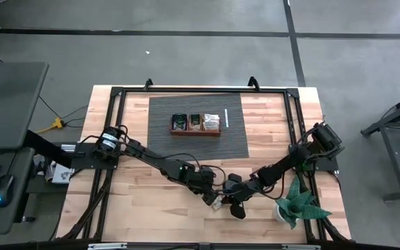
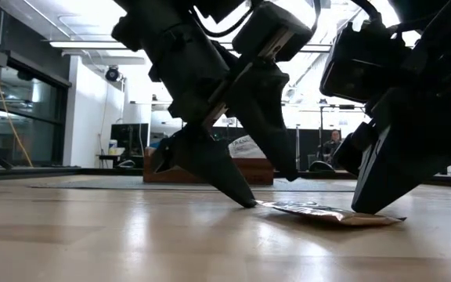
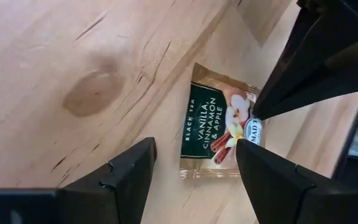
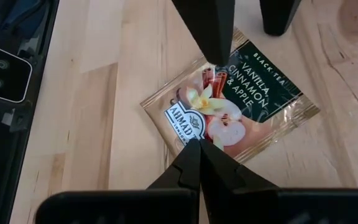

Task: Pick & Place Tea
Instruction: Put the brown tea bag into the middle section of the wooden organizer

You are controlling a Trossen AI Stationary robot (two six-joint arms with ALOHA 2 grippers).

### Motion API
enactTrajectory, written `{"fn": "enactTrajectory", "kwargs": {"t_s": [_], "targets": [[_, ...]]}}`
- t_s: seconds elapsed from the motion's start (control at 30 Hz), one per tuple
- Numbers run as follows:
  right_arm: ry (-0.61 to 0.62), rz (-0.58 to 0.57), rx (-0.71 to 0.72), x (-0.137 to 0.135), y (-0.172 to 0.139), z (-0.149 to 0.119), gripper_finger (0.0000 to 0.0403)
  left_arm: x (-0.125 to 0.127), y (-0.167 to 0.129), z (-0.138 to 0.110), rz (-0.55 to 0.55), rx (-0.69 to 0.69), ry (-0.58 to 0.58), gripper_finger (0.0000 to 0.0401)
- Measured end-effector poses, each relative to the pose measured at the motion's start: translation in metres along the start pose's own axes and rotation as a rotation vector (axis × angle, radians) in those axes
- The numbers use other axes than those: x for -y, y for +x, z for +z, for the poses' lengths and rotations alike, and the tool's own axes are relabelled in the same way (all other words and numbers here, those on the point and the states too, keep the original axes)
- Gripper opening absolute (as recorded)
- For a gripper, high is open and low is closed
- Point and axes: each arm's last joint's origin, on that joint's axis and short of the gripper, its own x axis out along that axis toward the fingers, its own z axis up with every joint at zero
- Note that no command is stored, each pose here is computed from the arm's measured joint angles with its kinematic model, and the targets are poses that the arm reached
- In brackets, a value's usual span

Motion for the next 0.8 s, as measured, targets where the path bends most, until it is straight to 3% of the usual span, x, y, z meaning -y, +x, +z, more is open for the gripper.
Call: {"fn": "enactTrajectory", "kwargs": {"t_s": [0.43, 0.8], "targets": [[0.003, -0.005, 0.024, 0.0, 0.0, 0.002, 0.0, 0.001, 0.001, 0.004, -0.081, -0.085, -0.005, 0.0231], [0.009, -0.007, 0.048, 0.002, 0.0, 0.005, 0.0, -0.002, 0.019, 0.0, -0.161, -0.171, -0.022, 0.0231]]}}
